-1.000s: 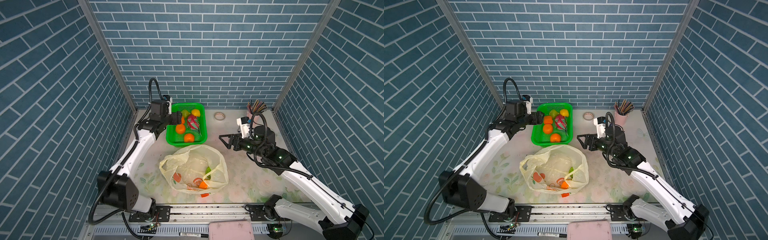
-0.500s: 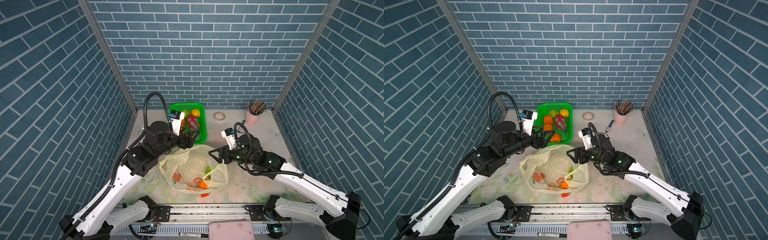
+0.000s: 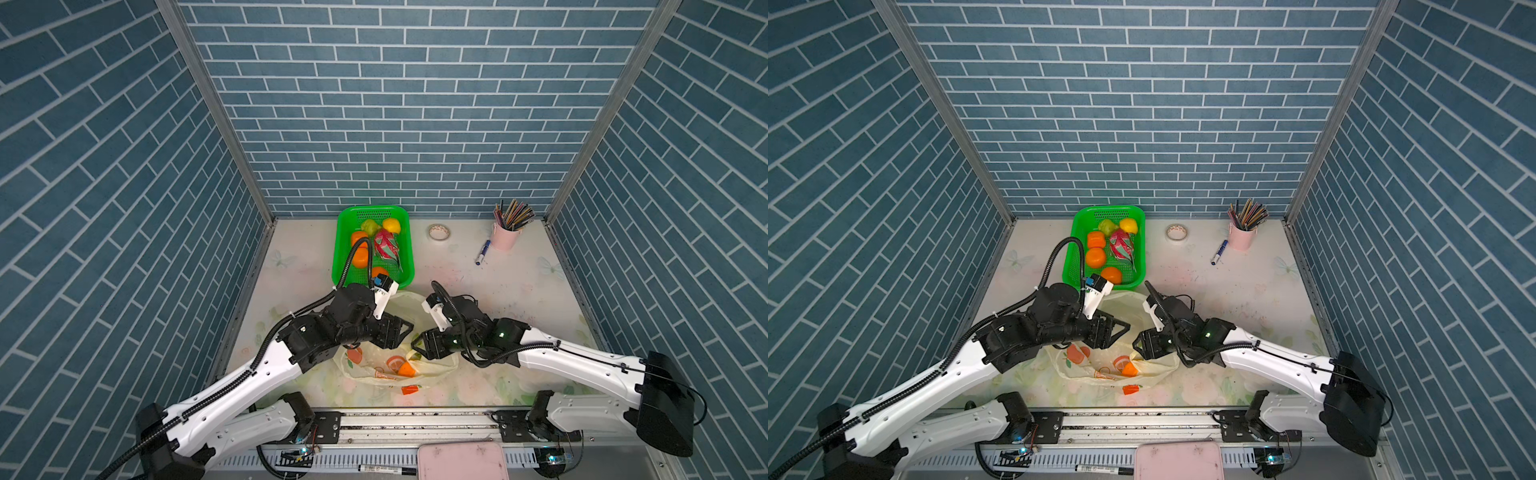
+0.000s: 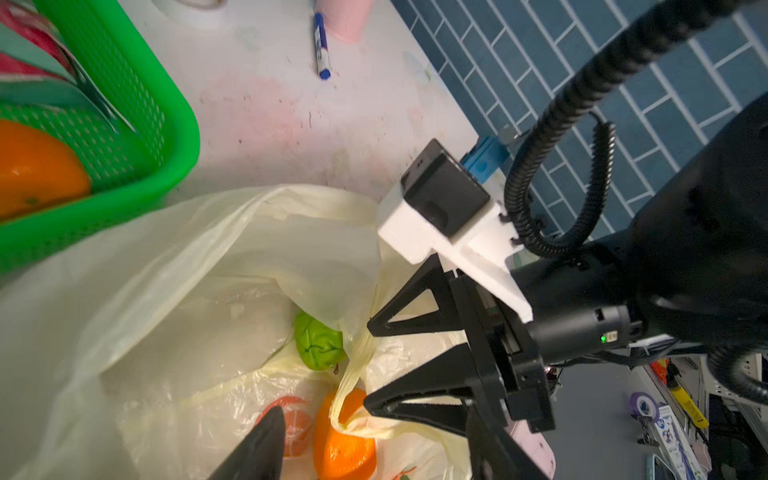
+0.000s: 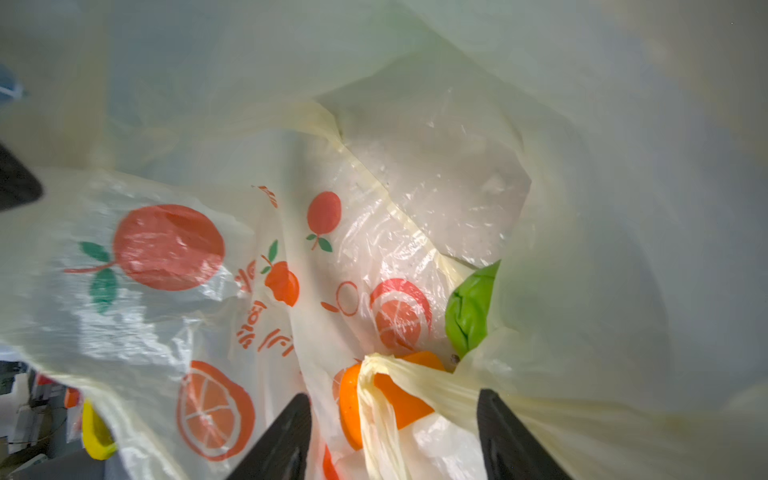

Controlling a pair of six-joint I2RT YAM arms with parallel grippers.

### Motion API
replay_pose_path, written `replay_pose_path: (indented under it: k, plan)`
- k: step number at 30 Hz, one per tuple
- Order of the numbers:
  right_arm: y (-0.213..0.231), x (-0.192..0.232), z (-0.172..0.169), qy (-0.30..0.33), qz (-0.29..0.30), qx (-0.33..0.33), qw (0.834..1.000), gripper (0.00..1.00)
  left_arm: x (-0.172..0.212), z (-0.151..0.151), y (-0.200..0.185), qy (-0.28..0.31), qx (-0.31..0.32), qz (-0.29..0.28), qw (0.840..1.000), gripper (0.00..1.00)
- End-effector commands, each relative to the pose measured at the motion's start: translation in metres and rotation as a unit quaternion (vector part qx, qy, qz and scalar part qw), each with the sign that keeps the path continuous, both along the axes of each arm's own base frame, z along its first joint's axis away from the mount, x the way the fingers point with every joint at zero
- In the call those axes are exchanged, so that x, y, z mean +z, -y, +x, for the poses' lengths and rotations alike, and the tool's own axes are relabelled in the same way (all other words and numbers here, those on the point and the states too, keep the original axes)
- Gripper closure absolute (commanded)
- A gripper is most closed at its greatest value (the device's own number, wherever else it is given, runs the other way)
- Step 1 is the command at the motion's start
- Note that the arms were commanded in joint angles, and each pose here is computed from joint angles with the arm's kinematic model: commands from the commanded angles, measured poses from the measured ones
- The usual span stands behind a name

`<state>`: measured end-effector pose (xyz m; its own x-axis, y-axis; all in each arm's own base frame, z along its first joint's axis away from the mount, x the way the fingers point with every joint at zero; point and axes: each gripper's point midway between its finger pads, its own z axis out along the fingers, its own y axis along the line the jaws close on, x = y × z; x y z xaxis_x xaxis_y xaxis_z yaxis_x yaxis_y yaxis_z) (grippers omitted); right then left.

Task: Untie the knot of the plastic bag and take out the fruit
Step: 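Bring both grippers back to the bag and grasp its rim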

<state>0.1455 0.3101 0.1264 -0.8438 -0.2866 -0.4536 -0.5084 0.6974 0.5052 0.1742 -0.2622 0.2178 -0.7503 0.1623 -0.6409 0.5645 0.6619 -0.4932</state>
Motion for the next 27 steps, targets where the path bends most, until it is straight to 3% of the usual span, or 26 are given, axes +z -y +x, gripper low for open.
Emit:
replay_pose_path:
  k: [1, 5, 17, 21, 27]
  plan:
    - [0.023, -0.032, 0.0, -0.008, -0.073, -0.027, 0.997, 0.36, -0.005, -0.003, 0.008, 0.004, -0.001, -0.029, 1.0, 0.3]
    - [0.042, -0.053, -0.003, -0.006, -0.126, -0.033, 0.991, 0.37, -0.033, -0.006, 0.011, -0.001, -0.001, -0.013, 1.0, 0.28]
    - [0.102, -0.113, -0.014, -0.006, -0.254, -0.067, 0.965, 0.36, -0.078, -0.048, 0.036, 0.044, -0.096, 0.017, 0.994, 0.22]
    - [0.095, -0.094, -0.01, 0.015, -0.238, -0.069, 0.969, 0.32, -0.101, -0.062, 0.037, 0.036, -0.114, 0.046, 0.992, 0.21]
    - [0.075, -0.044, -0.013, 0.045, -0.136, -0.058, 0.988, 0.27, -0.116, -0.066, 0.032, 0.036, -0.105, 0.059, 0.992, 0.21]
